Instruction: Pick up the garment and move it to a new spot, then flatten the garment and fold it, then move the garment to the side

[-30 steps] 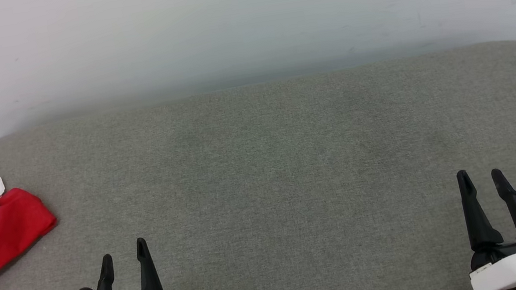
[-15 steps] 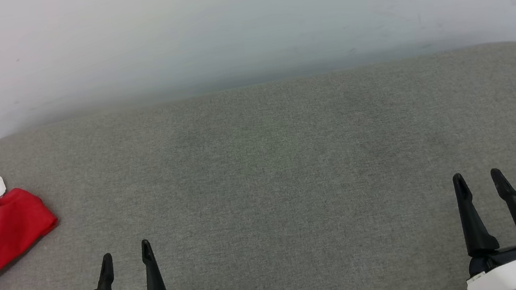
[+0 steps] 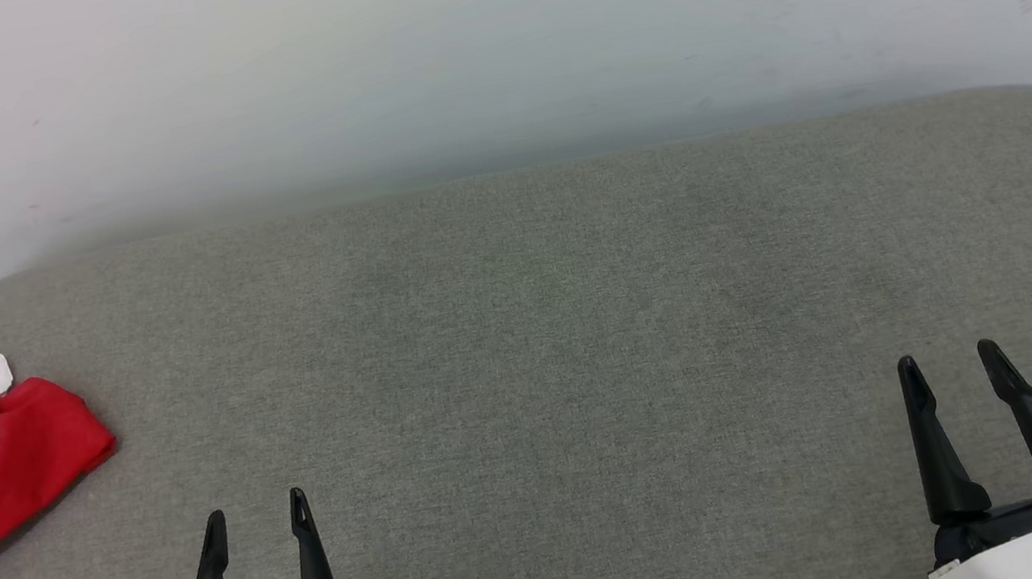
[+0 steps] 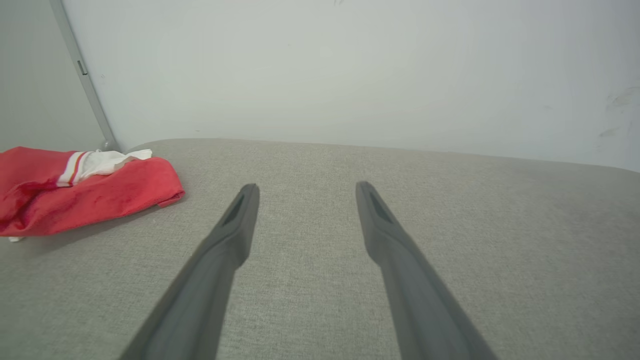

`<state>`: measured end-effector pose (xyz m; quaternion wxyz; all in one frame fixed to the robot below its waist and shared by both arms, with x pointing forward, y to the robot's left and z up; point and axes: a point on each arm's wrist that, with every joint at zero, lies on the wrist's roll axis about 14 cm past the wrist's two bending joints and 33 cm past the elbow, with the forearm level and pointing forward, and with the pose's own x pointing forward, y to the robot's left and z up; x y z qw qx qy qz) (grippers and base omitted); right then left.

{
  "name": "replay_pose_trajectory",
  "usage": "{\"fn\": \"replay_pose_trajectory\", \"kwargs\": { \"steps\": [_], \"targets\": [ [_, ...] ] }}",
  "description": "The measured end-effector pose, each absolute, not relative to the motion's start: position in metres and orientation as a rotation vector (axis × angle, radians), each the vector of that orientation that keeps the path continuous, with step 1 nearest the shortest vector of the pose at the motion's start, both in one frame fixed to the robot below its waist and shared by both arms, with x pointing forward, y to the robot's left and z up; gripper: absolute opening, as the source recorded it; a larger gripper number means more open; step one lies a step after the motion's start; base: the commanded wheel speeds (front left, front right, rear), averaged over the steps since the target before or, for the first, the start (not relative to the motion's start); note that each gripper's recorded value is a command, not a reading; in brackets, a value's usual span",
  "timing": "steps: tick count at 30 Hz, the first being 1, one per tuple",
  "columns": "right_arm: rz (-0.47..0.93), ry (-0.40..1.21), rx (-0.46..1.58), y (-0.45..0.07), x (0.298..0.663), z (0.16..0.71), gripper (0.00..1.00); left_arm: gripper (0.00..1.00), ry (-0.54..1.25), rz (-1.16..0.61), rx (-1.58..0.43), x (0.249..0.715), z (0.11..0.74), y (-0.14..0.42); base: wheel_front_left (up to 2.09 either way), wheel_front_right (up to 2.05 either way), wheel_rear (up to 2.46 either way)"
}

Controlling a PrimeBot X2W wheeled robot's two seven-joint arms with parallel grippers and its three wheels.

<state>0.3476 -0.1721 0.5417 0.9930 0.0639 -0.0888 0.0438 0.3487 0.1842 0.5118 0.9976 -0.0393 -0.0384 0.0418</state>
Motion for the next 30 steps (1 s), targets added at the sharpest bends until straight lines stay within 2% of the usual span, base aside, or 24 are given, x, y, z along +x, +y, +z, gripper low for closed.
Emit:
{"fn": "replay_pose_trajectory", "kwargs": {
  "steps": [12, 30],
  "targets": [
    [0.099, -0.188, 0.077, -0.1689, 0.3411, 0.5417, 1.00, 1.00, -0.103, 0.071, -0.003, 0.3442, 0.5151, 0.1813, 0.00, 0.00, 0.00],
    [0.085, -0.175, 0.110, -0.1726, 0.3393, 0.5344, 1.00, 1.00, -0.100, 0.081, 0.033, 0.3425, 0.5118, 0.1844, 0.00, 0.00, 0.00]
  ]
}}
